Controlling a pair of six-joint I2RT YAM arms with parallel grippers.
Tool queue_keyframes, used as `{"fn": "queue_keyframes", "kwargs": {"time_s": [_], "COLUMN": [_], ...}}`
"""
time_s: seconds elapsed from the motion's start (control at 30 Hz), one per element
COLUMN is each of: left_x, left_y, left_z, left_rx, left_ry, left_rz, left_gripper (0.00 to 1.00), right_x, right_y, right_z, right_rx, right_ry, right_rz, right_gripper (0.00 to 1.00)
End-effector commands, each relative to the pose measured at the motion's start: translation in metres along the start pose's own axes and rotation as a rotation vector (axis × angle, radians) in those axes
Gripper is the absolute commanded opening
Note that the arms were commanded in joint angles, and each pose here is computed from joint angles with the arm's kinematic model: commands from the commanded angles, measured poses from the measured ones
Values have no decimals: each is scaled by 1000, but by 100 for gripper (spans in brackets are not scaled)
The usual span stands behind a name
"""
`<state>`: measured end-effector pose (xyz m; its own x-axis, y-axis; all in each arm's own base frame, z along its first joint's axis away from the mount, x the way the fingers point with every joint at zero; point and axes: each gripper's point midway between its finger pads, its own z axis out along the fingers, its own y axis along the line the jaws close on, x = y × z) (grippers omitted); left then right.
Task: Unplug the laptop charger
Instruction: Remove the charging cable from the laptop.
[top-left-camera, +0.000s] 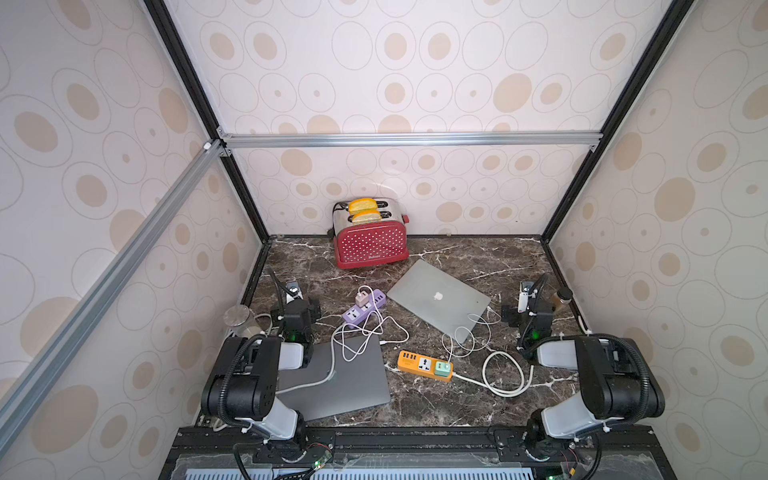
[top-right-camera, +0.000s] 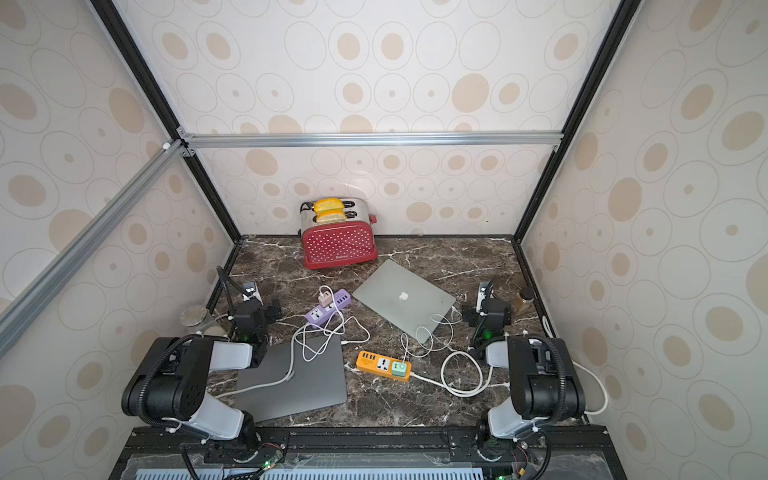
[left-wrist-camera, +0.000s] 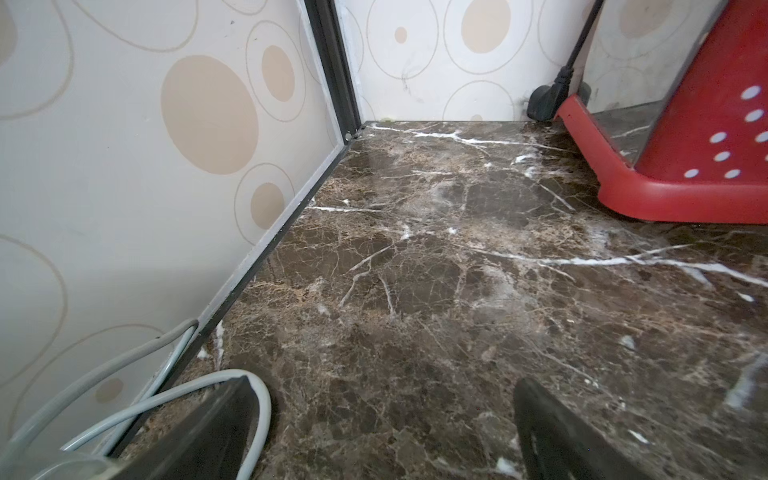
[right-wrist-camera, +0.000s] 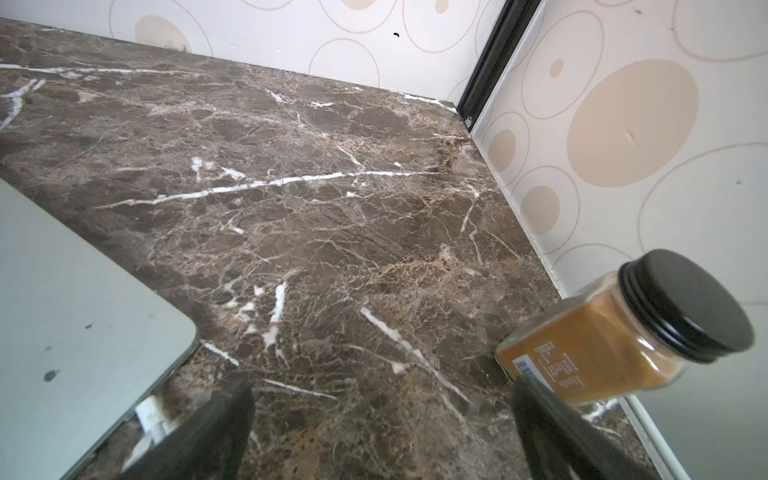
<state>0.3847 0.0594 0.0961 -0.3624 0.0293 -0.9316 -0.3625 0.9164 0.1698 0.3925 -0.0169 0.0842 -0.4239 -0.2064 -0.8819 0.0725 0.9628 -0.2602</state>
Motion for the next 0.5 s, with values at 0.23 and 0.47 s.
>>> {"fn": "queue_keyframes", "kwargs": {"time_s": [0.23, 0.47], "left_x": [-8, -7], "left_y": [2, 1], "left_z": [-2, 4], "left_rx": [-20, 29], "left_ry": [-37, -9], "left_rz": [5, -12], "left_gripper": [99, 99], "right_x": [-3, -2], "right_y": [1, 1], "right_z": [1, 1], "right_rx": [-6, -6], "right_ry": [-9, -8], "right_rz": [-2, -3], "right_gripper": [100, 100]}}
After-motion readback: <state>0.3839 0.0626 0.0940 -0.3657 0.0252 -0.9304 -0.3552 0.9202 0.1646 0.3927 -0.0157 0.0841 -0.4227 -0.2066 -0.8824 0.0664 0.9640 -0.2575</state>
